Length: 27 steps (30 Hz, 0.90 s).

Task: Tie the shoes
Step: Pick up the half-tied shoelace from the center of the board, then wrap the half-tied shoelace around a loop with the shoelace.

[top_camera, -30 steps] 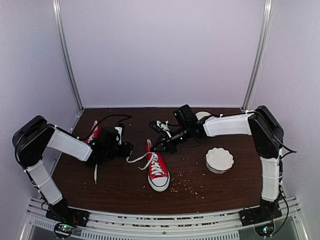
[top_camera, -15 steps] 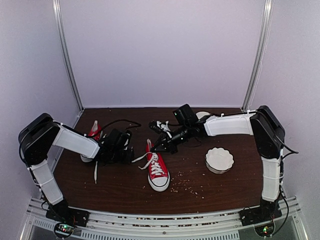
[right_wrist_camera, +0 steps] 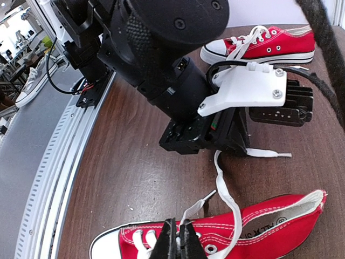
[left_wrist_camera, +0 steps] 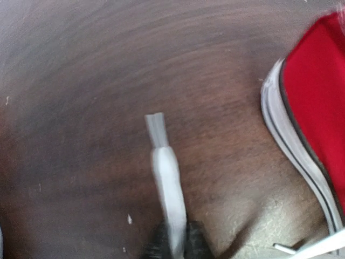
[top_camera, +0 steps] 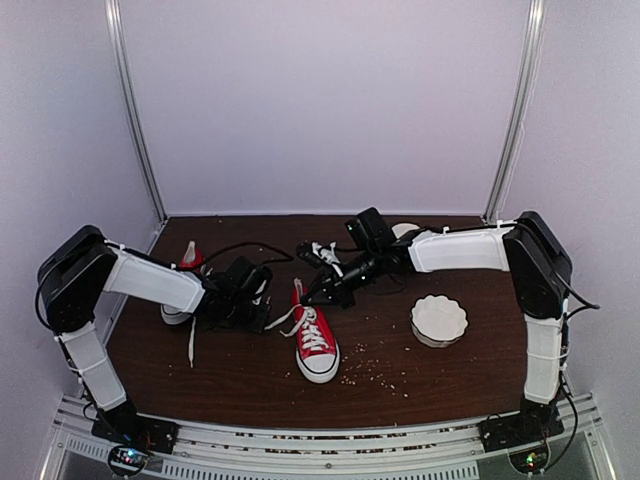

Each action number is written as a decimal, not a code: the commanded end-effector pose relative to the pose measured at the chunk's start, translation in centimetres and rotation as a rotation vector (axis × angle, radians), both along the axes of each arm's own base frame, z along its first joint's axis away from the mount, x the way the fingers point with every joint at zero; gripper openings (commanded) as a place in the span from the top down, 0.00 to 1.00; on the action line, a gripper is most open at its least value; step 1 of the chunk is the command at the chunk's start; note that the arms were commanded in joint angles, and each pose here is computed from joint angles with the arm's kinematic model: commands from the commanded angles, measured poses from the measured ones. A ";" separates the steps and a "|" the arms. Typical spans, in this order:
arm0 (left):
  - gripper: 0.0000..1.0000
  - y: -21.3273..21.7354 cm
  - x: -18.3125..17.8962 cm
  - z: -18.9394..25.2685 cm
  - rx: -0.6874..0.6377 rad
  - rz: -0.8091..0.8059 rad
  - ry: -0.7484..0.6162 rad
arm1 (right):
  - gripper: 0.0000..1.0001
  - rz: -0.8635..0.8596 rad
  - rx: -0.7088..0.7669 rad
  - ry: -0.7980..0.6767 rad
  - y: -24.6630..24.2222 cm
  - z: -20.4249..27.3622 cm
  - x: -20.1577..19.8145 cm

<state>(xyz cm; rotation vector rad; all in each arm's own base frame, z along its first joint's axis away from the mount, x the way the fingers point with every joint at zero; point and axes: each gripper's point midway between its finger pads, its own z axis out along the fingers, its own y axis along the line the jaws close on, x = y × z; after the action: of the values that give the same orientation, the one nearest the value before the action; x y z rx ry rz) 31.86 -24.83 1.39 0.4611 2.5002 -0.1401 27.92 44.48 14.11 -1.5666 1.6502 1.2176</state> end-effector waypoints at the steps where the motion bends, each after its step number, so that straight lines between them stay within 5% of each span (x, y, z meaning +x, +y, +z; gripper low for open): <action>1: 1.00 2.1 -4.1 -5.4 0.119 -0.066 0.217 | 1.00 0.010 0.020 -0.031 0.1 1.7 -0.3; 4: 1.00 2.5 -3.2 -3.5 0.101 -0.037 0.124 | 1.00 -0.003 0.015 -0.019 0.3 1.6 0.0; 9: 1.00 3.4 -1.7 4.7 0.014 0.007 -0.224 | 1.00 -0.054 0.001 -0.009 0.6 1.5 0.9; 15: 1.00 -0.4 -3.4 11.9 -0.124 -0.174 -0.503 | 1.00 -0.127 0.017 0.014 1.4 2.1 2.5; 27: 1.00 -11.1 -9.2 19.3 -0.304 -0.633 -0.767 | 1.00 -0.246 0.021 0.097 2.2 1.9 4.5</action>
<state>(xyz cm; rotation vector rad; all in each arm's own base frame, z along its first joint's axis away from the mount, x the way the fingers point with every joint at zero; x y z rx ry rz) 23.77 -31.17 15.65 0.8611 1.7353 -0.3721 31.40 45.96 15.51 -1.3214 1.8160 1.1968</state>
